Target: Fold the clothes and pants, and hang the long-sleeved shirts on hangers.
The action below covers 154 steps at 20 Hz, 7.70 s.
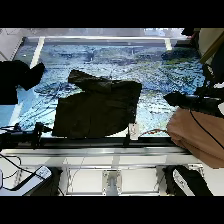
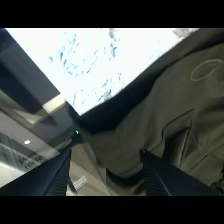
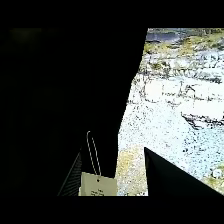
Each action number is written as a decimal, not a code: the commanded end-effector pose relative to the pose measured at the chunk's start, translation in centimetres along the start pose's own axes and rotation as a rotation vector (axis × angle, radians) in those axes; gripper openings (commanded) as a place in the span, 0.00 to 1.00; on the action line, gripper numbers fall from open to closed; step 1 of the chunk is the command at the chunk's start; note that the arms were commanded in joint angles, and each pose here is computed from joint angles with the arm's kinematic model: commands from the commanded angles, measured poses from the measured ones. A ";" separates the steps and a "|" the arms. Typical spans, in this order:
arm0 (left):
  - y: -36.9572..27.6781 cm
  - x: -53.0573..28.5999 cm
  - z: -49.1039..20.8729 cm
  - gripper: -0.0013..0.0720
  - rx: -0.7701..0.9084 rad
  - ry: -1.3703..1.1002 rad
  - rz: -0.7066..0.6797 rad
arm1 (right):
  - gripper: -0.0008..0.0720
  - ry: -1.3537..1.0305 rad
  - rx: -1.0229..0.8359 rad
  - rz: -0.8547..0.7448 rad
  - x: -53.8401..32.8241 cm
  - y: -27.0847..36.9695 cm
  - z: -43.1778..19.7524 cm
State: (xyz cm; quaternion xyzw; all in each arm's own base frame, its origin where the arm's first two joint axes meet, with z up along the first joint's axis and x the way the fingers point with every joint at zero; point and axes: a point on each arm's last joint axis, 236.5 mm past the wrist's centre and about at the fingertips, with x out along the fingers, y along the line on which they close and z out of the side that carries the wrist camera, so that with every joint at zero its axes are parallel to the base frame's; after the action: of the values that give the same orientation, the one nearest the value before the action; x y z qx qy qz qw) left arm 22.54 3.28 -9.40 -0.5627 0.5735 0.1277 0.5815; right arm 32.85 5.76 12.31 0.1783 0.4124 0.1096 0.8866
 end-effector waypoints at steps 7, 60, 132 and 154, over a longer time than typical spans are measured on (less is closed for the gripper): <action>0.3 1.5 1.0 0.67 -0.015 0.015 -0.020 | 0.58 -0.006 0.031 0.049 0.0 1.1 0.2; -3.8 2.5 0.9 0.04 0.102 -0.001 -0.137 | 0.70 0.598 0.224 0.356 18.7 3.2 -18.0; -42.9 -12.2 -2.0 0.92 1.337 -0.704 0.079 | 1.00 0.268 0.642 0.405 4.9 -1.6 -16.2; -42.2 -11.8 -2.1 0.92 1.330 -0.673 0.102 | 0.88 0.441 0.493 0.271 16.1 -1.9 -17.4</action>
State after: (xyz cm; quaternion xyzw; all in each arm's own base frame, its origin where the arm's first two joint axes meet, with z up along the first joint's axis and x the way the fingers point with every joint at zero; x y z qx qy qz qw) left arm 51.45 -6.65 22.37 0.0040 0.3412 -0.0540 0.9384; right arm 28.73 12.85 -9.58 0.4213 0.5754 0.1579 0.6830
